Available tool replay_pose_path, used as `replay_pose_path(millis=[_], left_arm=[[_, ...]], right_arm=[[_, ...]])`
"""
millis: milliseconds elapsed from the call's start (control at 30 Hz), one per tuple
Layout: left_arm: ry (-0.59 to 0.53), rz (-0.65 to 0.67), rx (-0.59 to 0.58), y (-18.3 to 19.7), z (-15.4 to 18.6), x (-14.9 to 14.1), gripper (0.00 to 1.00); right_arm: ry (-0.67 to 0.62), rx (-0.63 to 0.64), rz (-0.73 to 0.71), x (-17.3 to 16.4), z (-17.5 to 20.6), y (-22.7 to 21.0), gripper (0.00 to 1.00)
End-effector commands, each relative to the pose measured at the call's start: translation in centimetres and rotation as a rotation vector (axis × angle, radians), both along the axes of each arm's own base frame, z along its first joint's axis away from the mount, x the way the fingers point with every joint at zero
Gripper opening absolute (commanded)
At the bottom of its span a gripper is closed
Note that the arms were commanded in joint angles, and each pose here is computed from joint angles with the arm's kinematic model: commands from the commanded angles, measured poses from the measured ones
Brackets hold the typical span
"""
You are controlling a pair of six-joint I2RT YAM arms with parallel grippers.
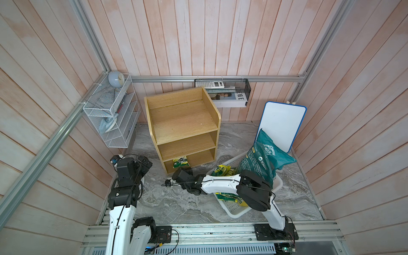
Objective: Take down the fertilizer bag from the shelf
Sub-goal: Pick up the fertilizer bag from the shelf.
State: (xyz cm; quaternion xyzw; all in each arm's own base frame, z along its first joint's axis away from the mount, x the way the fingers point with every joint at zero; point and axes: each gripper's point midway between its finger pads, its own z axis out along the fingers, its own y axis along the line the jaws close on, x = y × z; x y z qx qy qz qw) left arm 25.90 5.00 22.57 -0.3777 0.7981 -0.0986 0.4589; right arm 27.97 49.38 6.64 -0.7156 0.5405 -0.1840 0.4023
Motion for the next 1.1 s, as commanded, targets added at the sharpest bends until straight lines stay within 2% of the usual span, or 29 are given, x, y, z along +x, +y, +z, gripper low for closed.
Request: replay_pose_path(millis=[0, 267, 467, 800, 867, 900, 967, 1067], left_arm=[[-0.022, -0.005, 0.018, 0.1, 0.8, -0.1, 1.00], [-0.017, -0.016, -0.003, -0.2, 0.1, 0.0, 1.00], [-0.012, -0.020, 0.004, -0.2, 0.0, 0.0, 1.00], [-0.008, -0.020, -0.003, -0.3, -0.6, -0.2, 1.00], [-0.007, -0.020, -0.003, -0.3, -0.6, -0.1, 1.00], [-0.010, -0.019, -0.002, -0.3, -0.5, -0.1, 1.00], [-0.012, -0.020, -0.001, -0.3, -0.4, 0.0, 1.00], [-0.011, -0.018, 0.001, -0.2, -0.4, 0.0, 1.00]], right_arm=[[-0.083, 0.081, -0.011, 2.4, 2.6, 2.0, 0.64], [0.009, 0.073, -0.032, 4.3, 0.1, 2.4, 0.63], [0.078, 0.106, -0.020, 3.1, -0.5, 2.6, 0.63], [0.138, 0.079, -0.060, 3.5, -3.2, 2.3, 0.63], [0.150, 0.090, -0.087, 4.1, -3.6, 2.1, 0.58], [0.151, 0.096, -0.095, 4.3, -3.7, 2.0, 0.52], [0.147, 0.106, -0.117, 4.8, -3.6, 1.7, 0.30], [0.125, 0.119, -0.124, 5.1, -2.8, 1.5, 0.12]])
